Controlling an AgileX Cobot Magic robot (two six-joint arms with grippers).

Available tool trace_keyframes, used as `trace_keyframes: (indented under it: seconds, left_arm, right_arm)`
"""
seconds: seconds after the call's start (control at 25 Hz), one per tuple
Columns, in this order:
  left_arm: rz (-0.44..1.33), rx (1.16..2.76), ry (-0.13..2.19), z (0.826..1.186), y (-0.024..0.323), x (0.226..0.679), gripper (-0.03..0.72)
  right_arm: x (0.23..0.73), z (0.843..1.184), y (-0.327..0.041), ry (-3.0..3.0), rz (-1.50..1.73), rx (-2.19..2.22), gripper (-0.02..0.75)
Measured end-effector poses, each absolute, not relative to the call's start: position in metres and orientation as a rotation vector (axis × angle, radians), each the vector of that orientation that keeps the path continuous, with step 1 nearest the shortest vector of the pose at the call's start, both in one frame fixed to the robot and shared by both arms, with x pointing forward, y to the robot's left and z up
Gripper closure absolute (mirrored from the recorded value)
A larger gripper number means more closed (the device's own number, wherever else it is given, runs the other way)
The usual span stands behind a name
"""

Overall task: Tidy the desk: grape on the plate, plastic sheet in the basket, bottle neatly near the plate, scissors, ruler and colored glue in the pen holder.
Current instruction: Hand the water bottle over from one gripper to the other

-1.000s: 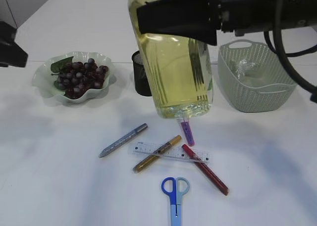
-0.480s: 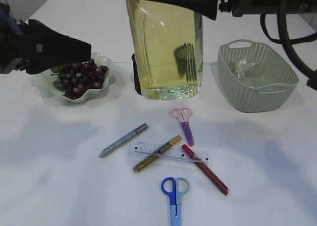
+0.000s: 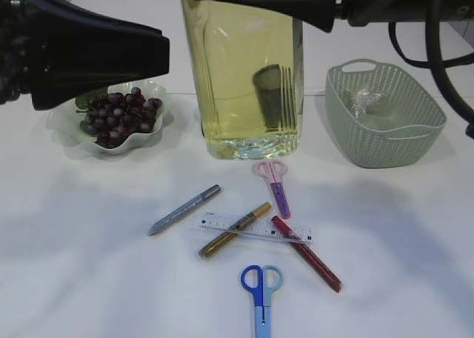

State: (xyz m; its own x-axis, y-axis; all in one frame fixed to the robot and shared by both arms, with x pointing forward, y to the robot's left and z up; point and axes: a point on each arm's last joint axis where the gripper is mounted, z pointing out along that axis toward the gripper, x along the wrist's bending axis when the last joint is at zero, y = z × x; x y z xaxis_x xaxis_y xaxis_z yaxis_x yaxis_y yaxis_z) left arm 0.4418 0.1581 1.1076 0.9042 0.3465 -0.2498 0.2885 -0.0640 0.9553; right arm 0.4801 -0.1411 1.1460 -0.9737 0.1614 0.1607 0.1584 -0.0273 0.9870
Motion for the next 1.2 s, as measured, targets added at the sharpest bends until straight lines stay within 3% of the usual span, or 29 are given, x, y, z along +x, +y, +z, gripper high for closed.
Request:
trace_keyframes:
  seconds: [0.12,0.36,0.44,0.92,1.2]
  left_arm:
    - [0.036,1.655,0.474,1.108,0.157,0.44,0.387]
    - [-0.009,1.618,0.485,1.108,0.152,0.441,0.12]
    - [-0.045,1.627,0.485,1.103,0.145,0.442,0.076]
    - [-0.176,1.599,0.466,1.083,0.129,0.453,0.053]
    - [-0.143,1.626,0.409,1.089,0.126,0.456,0.057]
  right_arm:
    - [0.48,1.146,-0.141,2.192,2.226,0.353,0.277]
    - [0.478,1.147,-0.141,2.198,2.241,0.334,0.277]
    - [0.478,1.147,-0.141,2.199,2.242,0.331,0.277]
    - [0.477,1.147,-0.141,2.2,2.247,0.324,0.277]
    - [0.477,1.147,-0.141,2.199,2.246,0.321,0.277]
